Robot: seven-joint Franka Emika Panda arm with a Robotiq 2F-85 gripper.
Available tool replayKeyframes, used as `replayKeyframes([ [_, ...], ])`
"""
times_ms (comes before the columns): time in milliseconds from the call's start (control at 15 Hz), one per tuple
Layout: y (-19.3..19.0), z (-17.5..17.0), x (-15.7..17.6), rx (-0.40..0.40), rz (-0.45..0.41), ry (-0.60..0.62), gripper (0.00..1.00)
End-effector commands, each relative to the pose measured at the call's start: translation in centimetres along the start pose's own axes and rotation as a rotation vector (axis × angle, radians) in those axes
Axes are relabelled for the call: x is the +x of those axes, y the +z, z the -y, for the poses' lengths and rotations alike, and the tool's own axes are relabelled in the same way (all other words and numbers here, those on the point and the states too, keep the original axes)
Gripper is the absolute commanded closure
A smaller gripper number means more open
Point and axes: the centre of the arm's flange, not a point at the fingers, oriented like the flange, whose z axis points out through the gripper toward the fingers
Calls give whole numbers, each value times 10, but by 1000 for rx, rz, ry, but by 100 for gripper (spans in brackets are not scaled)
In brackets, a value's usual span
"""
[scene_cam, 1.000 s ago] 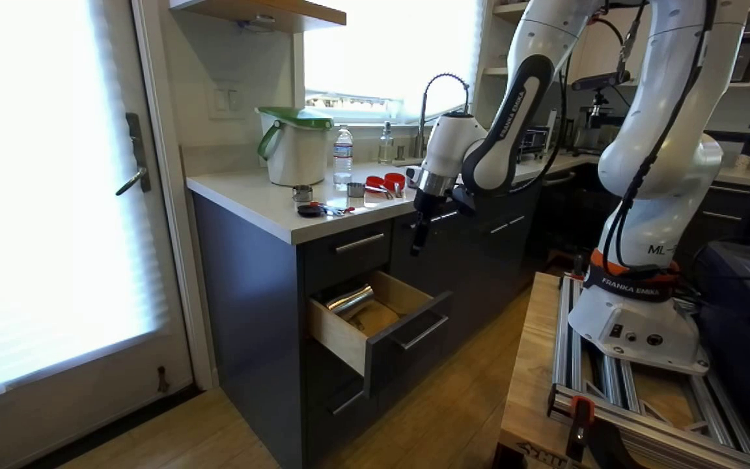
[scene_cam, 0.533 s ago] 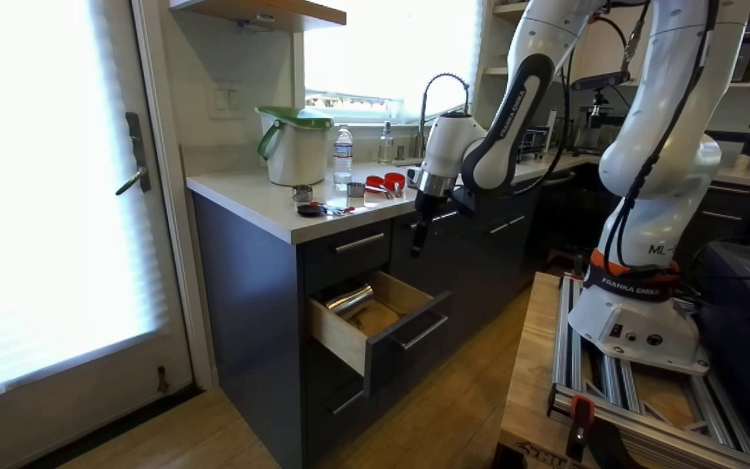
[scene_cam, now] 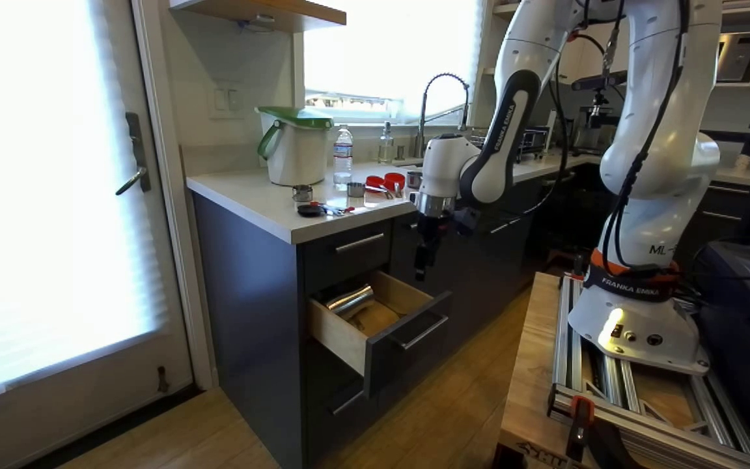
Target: Open the second far left drawer from the top fully
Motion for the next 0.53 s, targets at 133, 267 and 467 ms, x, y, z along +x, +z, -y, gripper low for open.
replayKeyframes([
  [133, 46, 12, 2, 45, 13, 118, 0],
  [267, 55, 15, 2, 57, 4, 163, 0],
  [467, 70, 17, 0, 56, 4, 208, 0],
])
